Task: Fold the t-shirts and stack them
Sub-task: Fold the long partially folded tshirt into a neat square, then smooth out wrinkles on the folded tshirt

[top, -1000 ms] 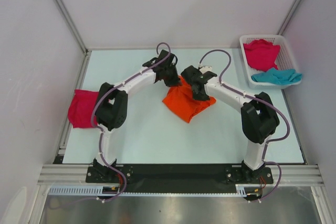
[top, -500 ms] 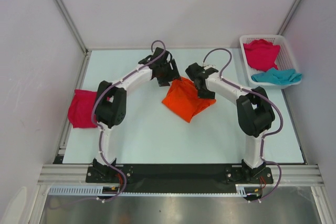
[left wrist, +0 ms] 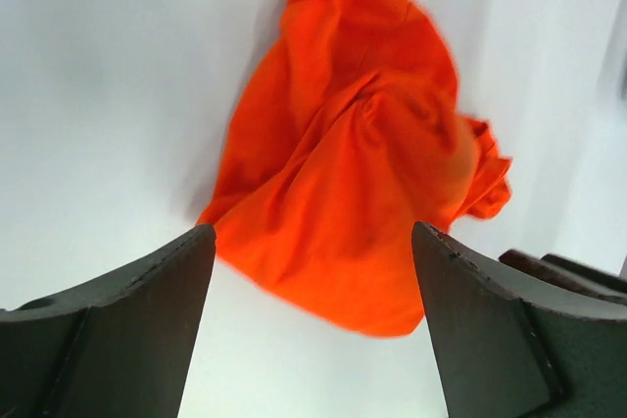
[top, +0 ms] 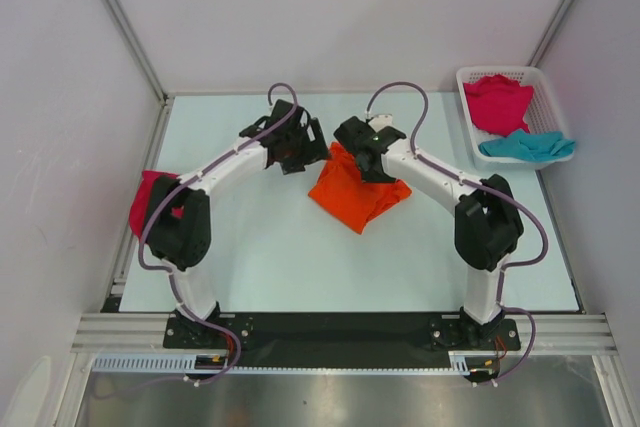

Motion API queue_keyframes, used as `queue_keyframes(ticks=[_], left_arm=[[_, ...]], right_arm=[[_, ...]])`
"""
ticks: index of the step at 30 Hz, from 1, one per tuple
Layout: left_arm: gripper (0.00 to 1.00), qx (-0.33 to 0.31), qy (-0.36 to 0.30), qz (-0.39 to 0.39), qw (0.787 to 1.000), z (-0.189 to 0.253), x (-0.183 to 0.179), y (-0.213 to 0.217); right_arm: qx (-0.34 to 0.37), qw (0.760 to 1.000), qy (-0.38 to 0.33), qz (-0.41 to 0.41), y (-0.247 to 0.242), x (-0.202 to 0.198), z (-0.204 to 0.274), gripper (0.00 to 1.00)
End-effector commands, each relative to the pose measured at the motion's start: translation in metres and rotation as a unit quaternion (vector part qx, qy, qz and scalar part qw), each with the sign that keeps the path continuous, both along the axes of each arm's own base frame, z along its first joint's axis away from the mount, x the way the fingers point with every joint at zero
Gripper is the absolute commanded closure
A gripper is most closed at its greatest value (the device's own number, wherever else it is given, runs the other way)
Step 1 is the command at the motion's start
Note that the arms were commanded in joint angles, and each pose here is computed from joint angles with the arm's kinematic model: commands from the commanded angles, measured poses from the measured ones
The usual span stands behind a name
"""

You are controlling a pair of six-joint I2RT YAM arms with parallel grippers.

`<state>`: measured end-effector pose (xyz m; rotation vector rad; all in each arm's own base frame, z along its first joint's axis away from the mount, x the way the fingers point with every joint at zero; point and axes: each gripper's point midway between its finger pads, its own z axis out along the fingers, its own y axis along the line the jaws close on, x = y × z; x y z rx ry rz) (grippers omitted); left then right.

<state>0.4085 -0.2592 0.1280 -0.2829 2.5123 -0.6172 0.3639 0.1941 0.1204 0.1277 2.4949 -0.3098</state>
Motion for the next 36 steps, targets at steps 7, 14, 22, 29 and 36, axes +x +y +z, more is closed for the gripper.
queue_keyframes(ticks=[7, 14, 22, 29, 36], left_arm=[[0.14, -0.012, -0.010, 0.011, 1.000, -0.006, -0.061, 0.031], [0.14, -0.024, -0.012, 0.008, 1.000, -0.007, -0.096, 0.041], [0.14, -0.008, -0.010, 0.006, 1.000, -0.011, -0.119, 0.054], [0.14, -0.001, 0.009, 0.006, 1.000, -0.027, -0.130, 0.054], [0.14, 0.002, 0.008, 0.004, 1.000, -0.027, -0.129, 0.053]], right_arm=[[0.023, 0.999, -0.012, 0.032, 0.048, 0.026, -0.001, 0.58], [0.011, 0.999, 0.022, 0.028, 0.049, 0.058, -0.058, 0.60], [-0.009, 1.000, 0.011, 0.016, 0.033, 0.097, -0.080, 0.61], [-0.007, 1.000, -0.011, 0.012, 0.031, 0.117, -0.058, 0.61], [0.009, 1.000, -0.020, 0.011, 0.038, 0.097, -0.039, 0.61]])
